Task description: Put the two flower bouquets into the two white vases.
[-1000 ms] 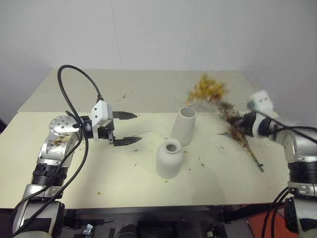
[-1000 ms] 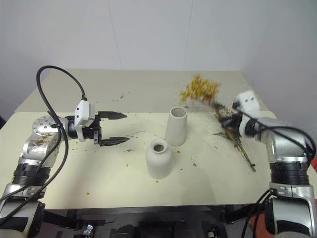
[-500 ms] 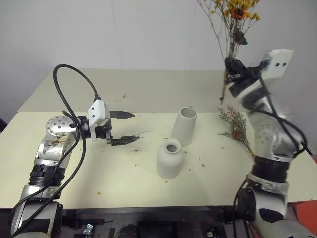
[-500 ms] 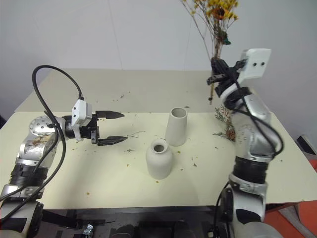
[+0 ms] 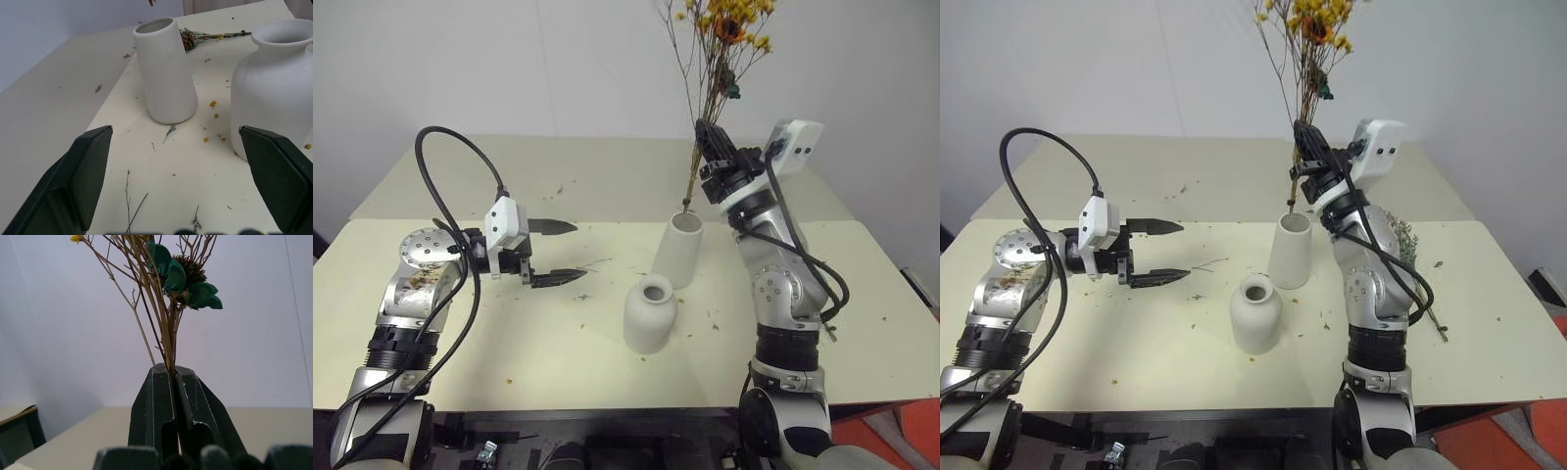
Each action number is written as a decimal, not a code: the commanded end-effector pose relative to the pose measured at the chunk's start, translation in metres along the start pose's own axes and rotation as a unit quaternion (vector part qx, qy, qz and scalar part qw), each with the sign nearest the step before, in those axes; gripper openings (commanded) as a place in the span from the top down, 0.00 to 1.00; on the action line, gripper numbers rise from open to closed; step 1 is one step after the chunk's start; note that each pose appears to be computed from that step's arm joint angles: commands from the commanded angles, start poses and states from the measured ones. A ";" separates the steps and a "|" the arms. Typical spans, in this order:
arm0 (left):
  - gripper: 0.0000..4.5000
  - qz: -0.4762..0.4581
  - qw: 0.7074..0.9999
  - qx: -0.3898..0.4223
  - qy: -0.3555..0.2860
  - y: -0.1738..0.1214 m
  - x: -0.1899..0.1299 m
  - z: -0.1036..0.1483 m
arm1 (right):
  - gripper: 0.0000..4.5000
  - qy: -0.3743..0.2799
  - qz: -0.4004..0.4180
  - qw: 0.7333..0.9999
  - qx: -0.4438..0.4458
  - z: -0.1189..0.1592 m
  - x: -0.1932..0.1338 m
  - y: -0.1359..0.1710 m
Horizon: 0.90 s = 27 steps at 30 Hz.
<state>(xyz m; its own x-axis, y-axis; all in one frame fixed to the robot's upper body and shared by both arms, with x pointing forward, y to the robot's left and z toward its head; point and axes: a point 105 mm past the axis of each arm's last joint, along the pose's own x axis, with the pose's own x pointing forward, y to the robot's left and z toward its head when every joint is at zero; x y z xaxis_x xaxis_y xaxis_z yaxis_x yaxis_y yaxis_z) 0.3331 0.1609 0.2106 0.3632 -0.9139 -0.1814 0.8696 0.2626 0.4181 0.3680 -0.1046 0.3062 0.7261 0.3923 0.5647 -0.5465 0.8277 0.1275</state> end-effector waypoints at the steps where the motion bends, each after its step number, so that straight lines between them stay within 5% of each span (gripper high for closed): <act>1: 0.00 0.012 1.000 0.022 -0.014 0.004 -0.007 0.014 | 0.99 -0.031 0.007 0.999 -0.008 0.009 -0.002 -0.001; 27: 0.00 0.014 0.999 0.031 -0.012 0.006 -0.008 0.016 | 0.99 -0.032 -0.005 0.999 -0.015 -0.032 -0.020 -0.019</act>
<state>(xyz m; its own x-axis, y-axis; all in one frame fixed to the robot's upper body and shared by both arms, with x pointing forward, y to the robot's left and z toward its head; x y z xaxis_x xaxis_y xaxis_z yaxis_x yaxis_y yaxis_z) 0.3319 0.1628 0.2106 0.3670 -0.9104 -0.1909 0.8678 0.2611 0.4228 0.3842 -0.1125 0.2540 0.7410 0.3652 0.5635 -0.5182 0.8447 0.1340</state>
